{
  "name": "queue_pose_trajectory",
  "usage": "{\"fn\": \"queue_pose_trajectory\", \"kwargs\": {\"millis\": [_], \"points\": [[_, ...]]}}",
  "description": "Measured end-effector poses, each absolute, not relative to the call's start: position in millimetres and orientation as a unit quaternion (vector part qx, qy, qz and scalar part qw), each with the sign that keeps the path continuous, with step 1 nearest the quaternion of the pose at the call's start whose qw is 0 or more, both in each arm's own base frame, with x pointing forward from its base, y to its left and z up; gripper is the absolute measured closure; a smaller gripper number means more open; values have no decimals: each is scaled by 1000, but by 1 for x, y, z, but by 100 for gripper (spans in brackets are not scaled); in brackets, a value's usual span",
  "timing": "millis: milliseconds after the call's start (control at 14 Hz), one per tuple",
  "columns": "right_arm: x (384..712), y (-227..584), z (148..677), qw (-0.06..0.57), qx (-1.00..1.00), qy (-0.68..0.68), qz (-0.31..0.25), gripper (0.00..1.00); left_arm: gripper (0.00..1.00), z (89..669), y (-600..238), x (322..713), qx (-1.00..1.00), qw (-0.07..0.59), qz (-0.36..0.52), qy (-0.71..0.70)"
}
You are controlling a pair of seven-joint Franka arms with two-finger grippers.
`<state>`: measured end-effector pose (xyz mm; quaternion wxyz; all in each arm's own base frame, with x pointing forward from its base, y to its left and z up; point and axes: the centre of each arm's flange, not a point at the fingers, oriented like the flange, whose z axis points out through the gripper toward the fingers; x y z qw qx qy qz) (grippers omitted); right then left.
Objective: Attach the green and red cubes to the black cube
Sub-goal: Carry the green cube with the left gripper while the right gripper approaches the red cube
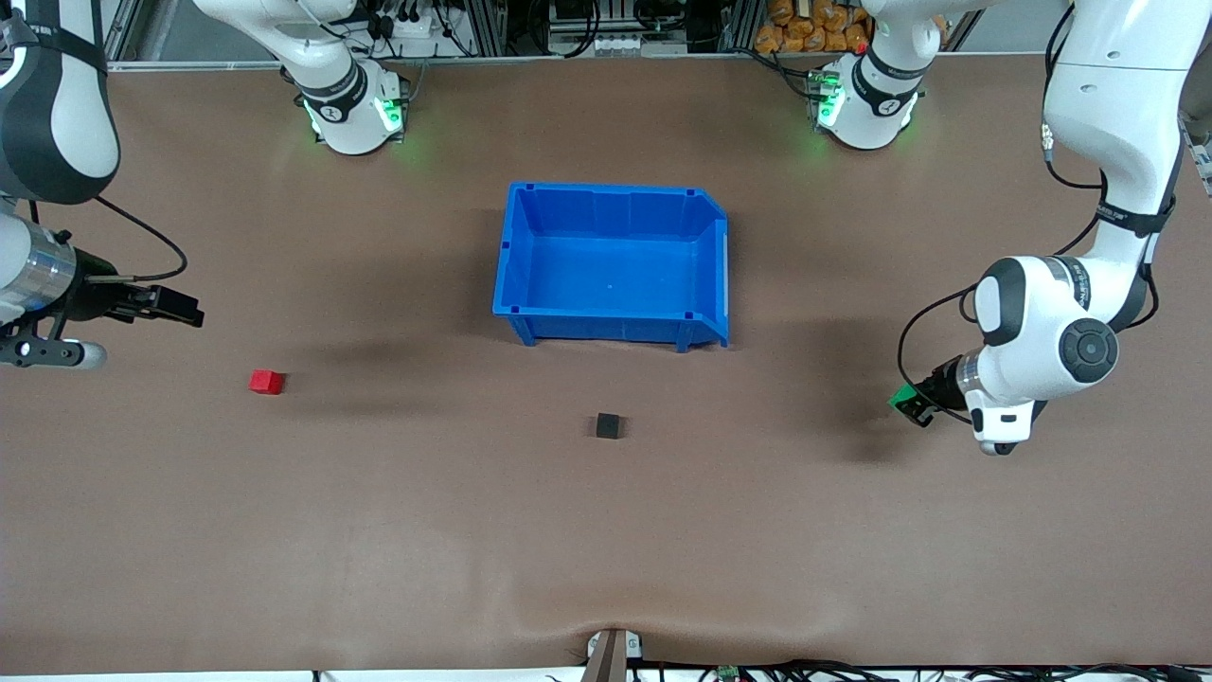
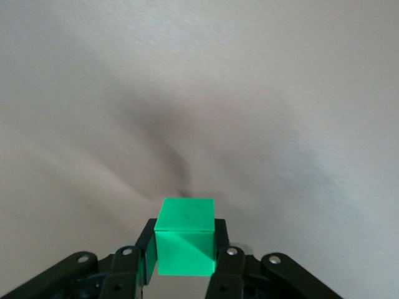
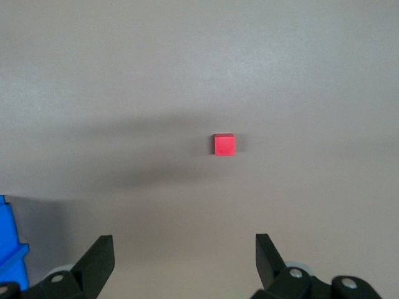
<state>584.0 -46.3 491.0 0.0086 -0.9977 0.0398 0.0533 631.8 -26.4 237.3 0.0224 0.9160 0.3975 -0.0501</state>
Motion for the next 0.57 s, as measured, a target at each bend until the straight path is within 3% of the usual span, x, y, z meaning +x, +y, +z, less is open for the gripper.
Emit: {"fn": "queue_pose_trajectory", "kwargs": {"millis": [571], "points": [[596,-48,468,7,-998,41,52,0,61,293,-121,656,876,49,-71,474]]}}
